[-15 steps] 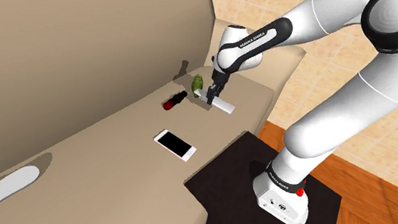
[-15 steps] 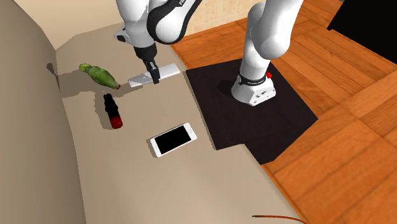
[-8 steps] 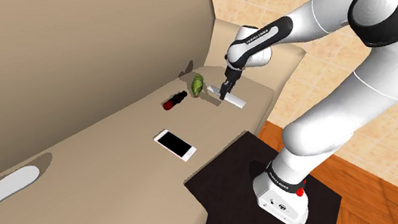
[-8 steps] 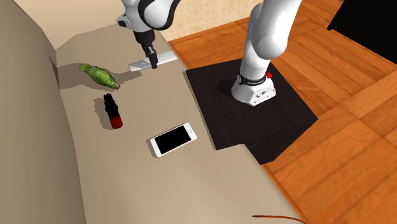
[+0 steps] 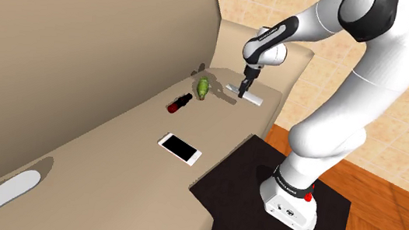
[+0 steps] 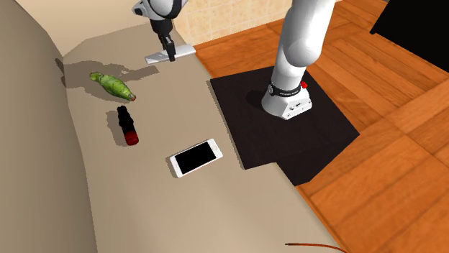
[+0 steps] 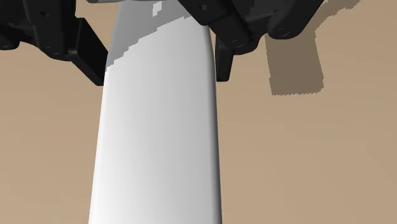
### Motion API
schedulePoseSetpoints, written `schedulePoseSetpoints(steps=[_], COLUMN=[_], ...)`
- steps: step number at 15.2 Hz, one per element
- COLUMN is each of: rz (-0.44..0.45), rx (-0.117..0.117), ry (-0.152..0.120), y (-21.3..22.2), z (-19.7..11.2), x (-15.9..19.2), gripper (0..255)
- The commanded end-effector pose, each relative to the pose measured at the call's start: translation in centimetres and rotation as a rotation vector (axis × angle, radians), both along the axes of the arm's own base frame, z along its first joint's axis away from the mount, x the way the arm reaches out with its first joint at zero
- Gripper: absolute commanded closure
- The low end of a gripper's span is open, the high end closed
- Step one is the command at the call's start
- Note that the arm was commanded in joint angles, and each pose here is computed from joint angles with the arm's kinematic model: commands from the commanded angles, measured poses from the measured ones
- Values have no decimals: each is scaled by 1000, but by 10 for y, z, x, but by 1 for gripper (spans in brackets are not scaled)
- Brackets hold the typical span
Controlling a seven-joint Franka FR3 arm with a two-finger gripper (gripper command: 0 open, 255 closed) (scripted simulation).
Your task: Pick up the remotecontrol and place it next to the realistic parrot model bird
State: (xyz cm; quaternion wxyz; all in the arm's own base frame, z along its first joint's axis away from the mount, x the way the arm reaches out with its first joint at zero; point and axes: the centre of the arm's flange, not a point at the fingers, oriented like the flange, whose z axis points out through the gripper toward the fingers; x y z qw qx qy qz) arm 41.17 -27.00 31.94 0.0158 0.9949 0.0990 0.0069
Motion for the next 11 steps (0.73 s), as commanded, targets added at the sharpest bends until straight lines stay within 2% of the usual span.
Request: schedulePoseSetpoints(steps=[1, 3, 11], rz=[1, 1, 1], rx=[-1, -1, -1], ry=[0, 0, 0], y=[-27, -46, -46], z=[1, 1, -41], x=[-2, -4, -4], gripper=[255, 255, 255])
